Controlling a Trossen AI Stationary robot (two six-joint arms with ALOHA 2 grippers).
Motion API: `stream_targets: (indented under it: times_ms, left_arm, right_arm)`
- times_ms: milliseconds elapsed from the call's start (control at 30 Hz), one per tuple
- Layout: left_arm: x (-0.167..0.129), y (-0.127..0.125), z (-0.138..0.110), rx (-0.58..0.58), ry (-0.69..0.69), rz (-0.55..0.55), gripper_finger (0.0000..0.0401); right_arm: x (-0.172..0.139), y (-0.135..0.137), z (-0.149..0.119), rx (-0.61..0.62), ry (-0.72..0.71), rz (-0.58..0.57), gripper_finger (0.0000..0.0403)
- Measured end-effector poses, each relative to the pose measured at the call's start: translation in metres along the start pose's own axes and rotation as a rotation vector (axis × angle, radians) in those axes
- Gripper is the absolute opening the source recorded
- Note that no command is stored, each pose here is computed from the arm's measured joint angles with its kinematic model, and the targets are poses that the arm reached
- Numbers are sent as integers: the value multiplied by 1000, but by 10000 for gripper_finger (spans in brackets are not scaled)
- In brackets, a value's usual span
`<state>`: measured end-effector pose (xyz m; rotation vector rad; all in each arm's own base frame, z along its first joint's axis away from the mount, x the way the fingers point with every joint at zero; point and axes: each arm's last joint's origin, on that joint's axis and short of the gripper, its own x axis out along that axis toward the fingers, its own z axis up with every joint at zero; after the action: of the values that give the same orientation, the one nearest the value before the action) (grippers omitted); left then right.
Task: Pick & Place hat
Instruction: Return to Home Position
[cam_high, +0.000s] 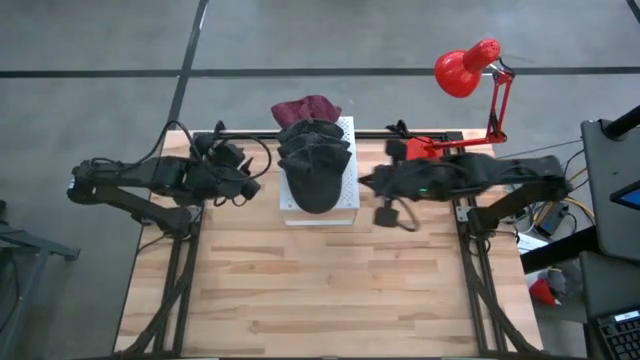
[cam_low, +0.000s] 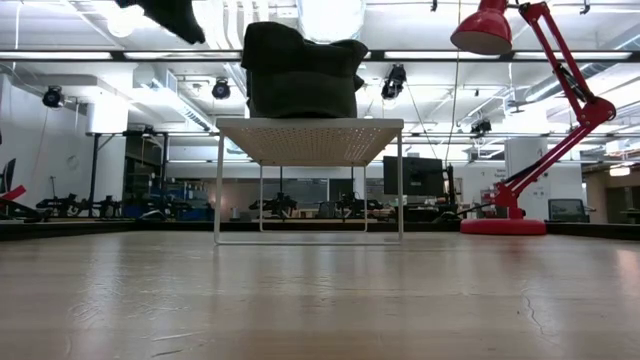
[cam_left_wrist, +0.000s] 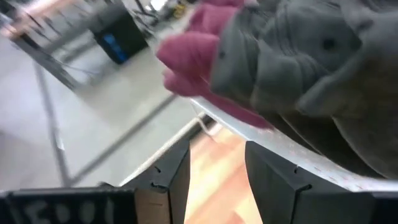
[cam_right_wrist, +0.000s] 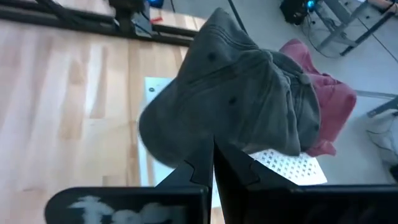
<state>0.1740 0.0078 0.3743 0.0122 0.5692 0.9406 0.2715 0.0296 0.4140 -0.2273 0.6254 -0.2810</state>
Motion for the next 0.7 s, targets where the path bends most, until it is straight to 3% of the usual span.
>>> stream_targets:
  times_ms: [133, 267, 533, 700]
  left_arm:
    - [0, 4, -11, -63, 25, -38, 151]
    - [5, 4, -28, -116, 33, -38, 151]
    - [30, -17, -67, -202, 43, -107, 151]
    - [44, -25, -93, -221, 82, -95, 151]
  right_arm:
    - [-26, -6, -20, 67, -62, -19, 9]
    - [-30, -5, -54, 165, -125, -62, 9]
    - [10, 25, -121, 308, -199, -36, 9]
    - [35, 39, -154, 398, -211, -30, 9]
